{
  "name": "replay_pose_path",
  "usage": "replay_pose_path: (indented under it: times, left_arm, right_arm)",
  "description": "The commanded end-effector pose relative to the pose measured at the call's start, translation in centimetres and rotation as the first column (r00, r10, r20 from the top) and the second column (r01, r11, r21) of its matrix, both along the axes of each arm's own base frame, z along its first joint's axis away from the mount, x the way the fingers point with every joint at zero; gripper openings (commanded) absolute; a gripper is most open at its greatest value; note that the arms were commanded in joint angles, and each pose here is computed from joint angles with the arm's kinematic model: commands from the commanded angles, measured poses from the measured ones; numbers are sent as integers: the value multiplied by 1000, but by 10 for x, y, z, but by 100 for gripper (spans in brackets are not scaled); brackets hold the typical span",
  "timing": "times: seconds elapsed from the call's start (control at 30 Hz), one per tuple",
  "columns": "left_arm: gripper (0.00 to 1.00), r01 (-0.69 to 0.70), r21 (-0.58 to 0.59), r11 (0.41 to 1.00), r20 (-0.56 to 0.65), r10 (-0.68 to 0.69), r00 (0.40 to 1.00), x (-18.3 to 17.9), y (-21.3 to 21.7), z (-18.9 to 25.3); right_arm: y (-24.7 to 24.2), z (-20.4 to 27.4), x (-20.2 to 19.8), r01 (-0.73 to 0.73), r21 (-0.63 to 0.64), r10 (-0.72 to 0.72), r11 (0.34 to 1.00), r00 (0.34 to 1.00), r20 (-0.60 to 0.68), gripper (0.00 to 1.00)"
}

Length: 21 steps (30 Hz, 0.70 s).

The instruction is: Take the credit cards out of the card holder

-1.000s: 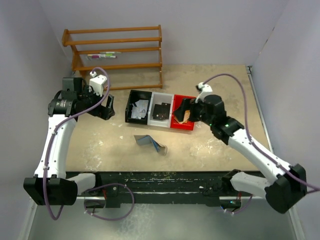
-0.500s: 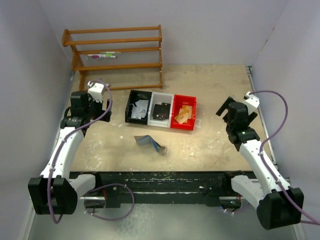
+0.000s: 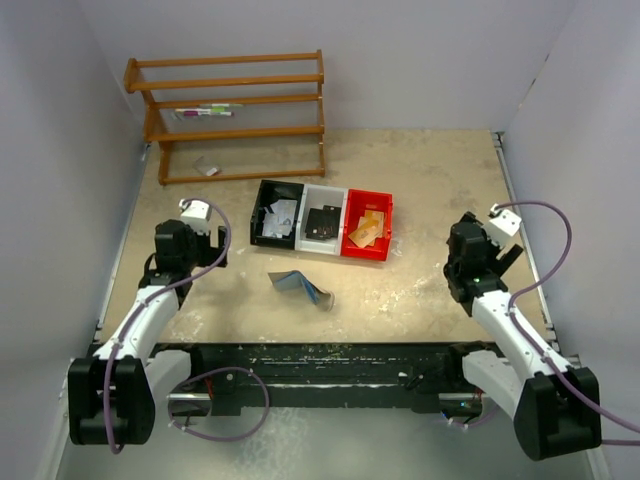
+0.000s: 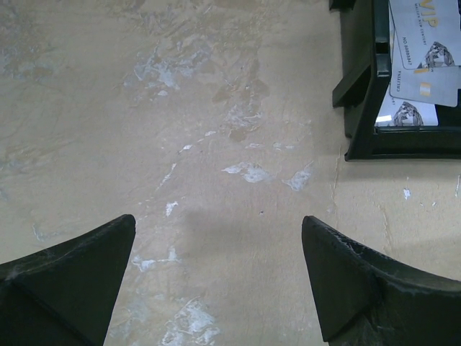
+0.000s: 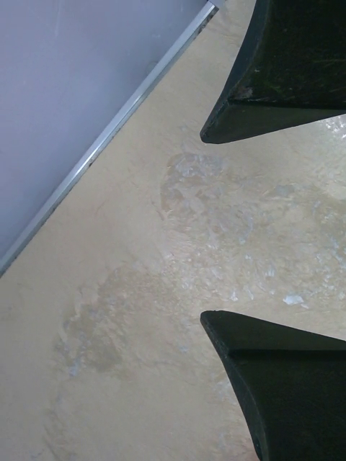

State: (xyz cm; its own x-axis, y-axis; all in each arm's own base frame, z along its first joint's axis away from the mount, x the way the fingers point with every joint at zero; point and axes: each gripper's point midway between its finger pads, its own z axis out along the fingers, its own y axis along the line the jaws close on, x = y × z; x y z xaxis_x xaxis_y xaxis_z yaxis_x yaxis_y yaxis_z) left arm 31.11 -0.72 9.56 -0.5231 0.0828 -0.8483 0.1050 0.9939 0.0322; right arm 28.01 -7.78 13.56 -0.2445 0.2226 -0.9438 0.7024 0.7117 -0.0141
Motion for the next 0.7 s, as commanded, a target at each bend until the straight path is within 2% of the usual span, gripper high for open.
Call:
replay_pose_path:
  times: [0.0,0.1,0.23,0.4,0.6,0.67]
  left_arm:
    - [99,6,-13,1000,126,-4,992,13,-2,23]
    - [99,5,14,1000,108,-7,994,-1,1,2]
    - [99,-84,-5,996,204,83,975,-11,12,4]
    - [99,-108,-18,994,290,108,951,-23,15,11]
    - [99,9,-3,1000,384,-7,923,-37,-2,14]
    - [99,36,2,999,386,-34,922,-39,-6,12]
  right_arm:
    - [-15,22,-11,84,-51,-79,995,992,98,100]
    - [-13,22,-17,72,-22,-68,997,987,145,100]
    - [-17,24,-24,89,-32,-83,996,983,164,100]
    - [-1,15,-18,-76,-51,82,996,985,149,100]
    - [17,18,-13,-238,-120,260,964,941,217,100]
    - [22,12,-12,-271,-111,288,956,940,183,100]
